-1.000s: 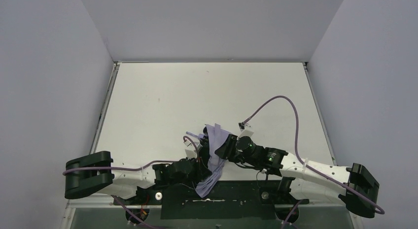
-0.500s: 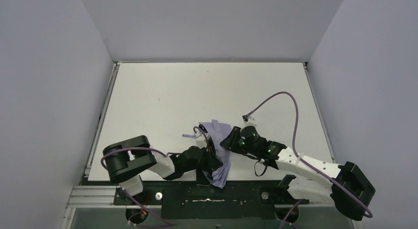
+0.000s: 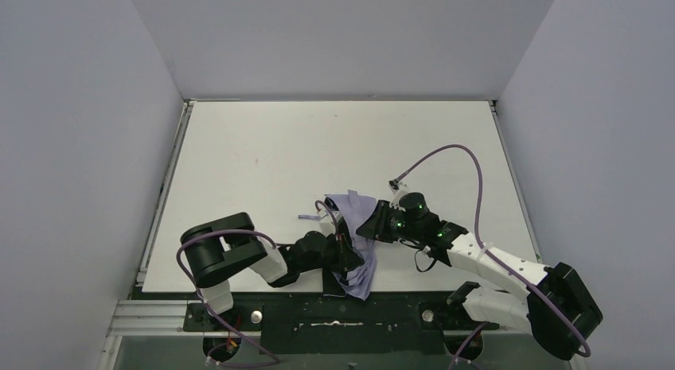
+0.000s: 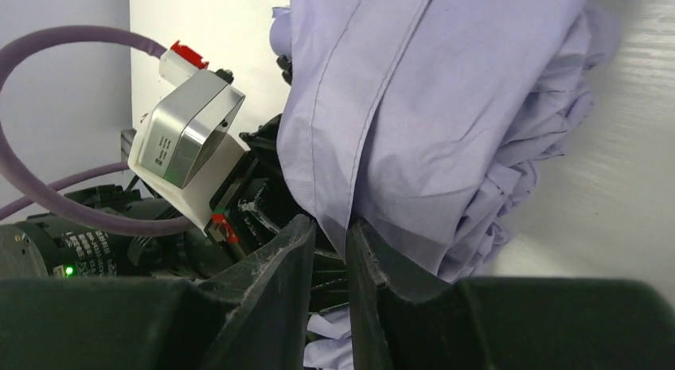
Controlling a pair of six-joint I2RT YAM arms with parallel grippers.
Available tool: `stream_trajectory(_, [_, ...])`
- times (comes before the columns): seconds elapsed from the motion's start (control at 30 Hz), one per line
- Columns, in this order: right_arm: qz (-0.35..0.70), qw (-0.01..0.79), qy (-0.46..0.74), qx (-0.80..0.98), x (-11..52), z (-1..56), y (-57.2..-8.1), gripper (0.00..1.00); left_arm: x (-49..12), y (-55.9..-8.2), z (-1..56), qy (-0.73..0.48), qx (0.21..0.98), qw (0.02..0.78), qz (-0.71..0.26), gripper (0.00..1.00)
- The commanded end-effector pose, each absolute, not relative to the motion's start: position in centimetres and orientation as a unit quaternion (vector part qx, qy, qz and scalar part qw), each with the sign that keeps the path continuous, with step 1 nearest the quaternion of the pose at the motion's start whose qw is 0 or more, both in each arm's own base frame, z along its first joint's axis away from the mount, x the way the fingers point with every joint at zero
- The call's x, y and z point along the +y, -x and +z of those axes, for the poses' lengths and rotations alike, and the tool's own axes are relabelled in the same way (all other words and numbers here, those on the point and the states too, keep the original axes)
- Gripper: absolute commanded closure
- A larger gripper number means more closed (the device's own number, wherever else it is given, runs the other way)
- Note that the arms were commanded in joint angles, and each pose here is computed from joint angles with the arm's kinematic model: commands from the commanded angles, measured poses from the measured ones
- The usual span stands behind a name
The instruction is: Put away the umbrella
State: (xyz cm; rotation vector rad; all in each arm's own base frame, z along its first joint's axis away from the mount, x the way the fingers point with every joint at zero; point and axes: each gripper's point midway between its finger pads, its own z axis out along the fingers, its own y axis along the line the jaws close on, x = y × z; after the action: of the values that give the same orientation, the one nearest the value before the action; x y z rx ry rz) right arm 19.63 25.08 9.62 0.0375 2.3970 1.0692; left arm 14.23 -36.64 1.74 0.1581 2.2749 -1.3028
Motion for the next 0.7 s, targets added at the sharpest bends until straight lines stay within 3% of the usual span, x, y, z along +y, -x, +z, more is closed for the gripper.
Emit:
stream_trajectory(0.0, [0.443,0.275,0.026,0.853,26.5,12.8,-19.7,0.77,-35.4,-14.0,0.5,-0.067,0.856,0.252,-0.446,1.0])
stream_trajectory(0.43, [0.425,0.267,0.033,0.864,26.9,11.1,-20.6,0.8,-35.0,-13.9,0.8,-0.07,0.856,0.254,-0.444,1.0])
stream_trajectory(0.67, [0.451,0.279,0.052,0.846,27.1,13.0,-19.8,0.99,-34.7,-14.0,1.3,-0.072,0.855,0.264,-0.441,1.0])
